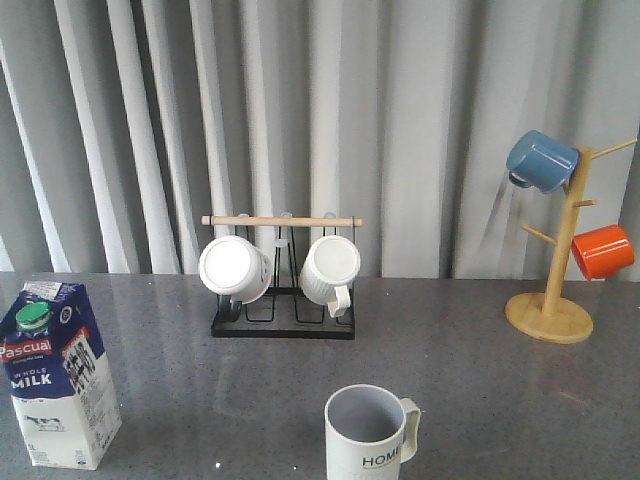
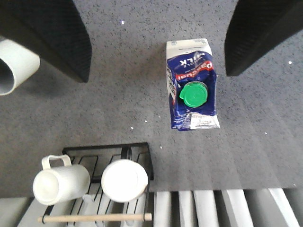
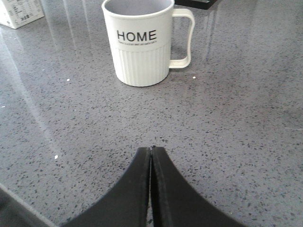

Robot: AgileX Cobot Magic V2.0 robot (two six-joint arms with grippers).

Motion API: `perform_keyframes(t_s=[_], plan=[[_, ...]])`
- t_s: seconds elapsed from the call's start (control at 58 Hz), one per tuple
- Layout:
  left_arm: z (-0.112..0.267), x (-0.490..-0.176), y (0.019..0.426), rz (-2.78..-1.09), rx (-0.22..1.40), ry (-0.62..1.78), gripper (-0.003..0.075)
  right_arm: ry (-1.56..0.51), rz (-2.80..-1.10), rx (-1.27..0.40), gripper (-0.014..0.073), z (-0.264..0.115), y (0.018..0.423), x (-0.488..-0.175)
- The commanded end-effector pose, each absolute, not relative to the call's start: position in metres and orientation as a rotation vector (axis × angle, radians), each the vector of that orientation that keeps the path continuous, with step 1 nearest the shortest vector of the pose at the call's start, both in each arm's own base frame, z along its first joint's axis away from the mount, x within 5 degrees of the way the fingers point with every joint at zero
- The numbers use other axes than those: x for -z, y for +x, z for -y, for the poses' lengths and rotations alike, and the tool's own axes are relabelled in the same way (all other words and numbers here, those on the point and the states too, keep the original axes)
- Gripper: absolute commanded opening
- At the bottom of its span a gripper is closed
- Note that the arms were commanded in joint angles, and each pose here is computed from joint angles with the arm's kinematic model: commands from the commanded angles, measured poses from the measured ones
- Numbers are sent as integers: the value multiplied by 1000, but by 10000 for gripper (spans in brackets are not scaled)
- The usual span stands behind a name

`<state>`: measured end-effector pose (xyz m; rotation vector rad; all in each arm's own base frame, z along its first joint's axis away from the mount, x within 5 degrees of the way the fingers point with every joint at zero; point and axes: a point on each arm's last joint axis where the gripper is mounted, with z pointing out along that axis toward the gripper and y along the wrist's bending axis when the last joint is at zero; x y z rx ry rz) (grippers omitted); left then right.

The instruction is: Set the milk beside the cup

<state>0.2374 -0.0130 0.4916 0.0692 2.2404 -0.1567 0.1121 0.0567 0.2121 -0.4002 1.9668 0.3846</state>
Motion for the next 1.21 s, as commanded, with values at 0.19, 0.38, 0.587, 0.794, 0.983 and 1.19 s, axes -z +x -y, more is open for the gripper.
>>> perform_keyframes(t_s=[0.19, 0.38, 0.587, 0.794, 0.983, 1.19], plan=[[14, -490, 276, -2301, 173, 54, 559, -389, -1929, -390, -8, -58, 116, -224], [7, -480, 289, -2339, 82, 19, 559, -388, -1929, -390, -8, -58, 116, -224], [4, -467, 303, -2383, 46, 22, 559, -388, -1929, -392, -8, -58, 116, -224], [4, -455, 317, -2425, 48, 23, 559, -391, -1929, -397, -8, -58, 115, -224], [4, -446, 325, -2450, 35, 27, 559, -394, -1929, -401, -8, -59, 115, -224], [4, -440, 332, -2469, 38, 54, 559, -396, -1928, -403, -8, -59, 115, -224]])
